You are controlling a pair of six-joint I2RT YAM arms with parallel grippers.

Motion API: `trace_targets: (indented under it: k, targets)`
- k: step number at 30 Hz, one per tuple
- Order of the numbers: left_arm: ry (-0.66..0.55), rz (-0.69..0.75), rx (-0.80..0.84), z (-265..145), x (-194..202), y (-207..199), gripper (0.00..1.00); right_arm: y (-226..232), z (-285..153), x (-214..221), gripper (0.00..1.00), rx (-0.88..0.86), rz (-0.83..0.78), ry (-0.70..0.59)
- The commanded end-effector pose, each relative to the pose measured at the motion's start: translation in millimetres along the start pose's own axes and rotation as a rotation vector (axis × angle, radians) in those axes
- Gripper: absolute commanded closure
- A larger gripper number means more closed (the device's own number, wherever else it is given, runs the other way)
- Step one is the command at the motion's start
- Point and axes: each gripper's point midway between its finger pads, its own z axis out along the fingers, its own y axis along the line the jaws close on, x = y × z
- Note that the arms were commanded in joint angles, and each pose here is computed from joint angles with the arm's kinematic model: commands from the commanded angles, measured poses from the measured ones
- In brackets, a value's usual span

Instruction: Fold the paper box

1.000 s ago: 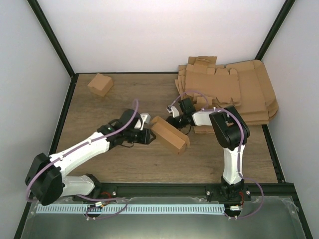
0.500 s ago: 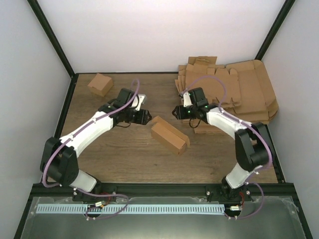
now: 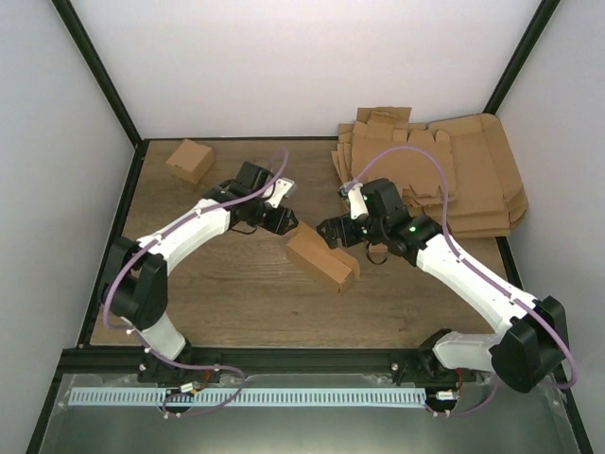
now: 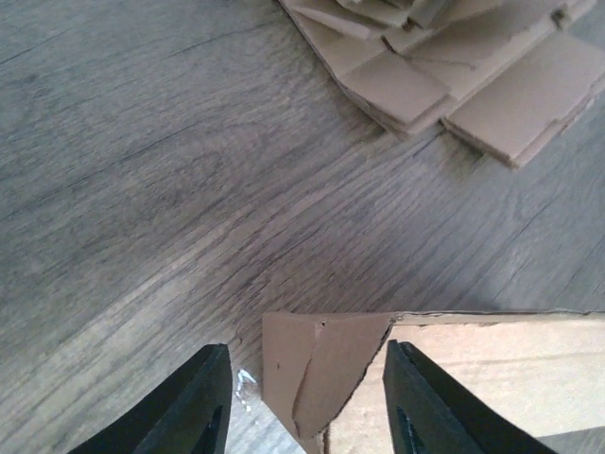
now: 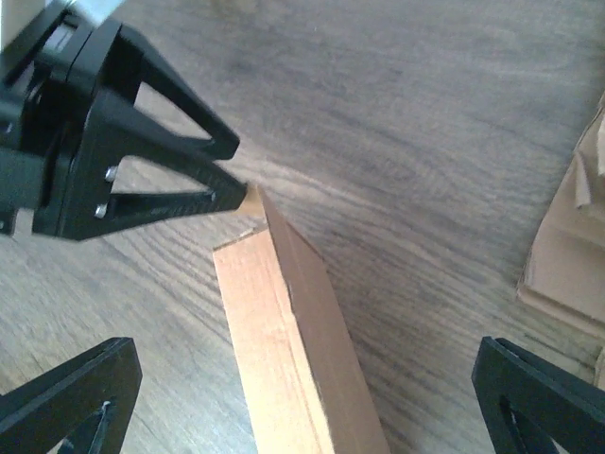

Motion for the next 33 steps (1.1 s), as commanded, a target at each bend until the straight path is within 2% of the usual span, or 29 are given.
trace_targets:
  k: [1, 5, 15, 21, 25, 33]
  targets:
    - [0.004, 0.045, 0.037, 6, -8, -6, 0.57, -1, 1, 29, 0.00, 0.069, -0.029, 0.100]
    - [0.011, 0.069, 0.095, 7, -7, -19, 0.63, 1, 2, 51, 0.00, 0.117, -0.024, 0.158]
    - [0.071, 0.087, 0.023, 10, 9, -18, 0.86, 1, -8, 79, 0.00, 0.108, 0.064, 0.211]
    - [0.052, 0.038, -0.028, 1, 10, -17, 0.95, 3, -10, 96, 0.00, 0.086, 0.089, 0.262]
    - [0.037, -0.026, -0.069, -3, 13, -13, 0.96, 2, -9, 109, 0.00, 0.102, 0.136, 0.290]
    - [0.015, -0.080, -0.127, -2, 25, -5, 0.96, 6, -9, 119, 0.00, 0.054, 0.213, 0.244]
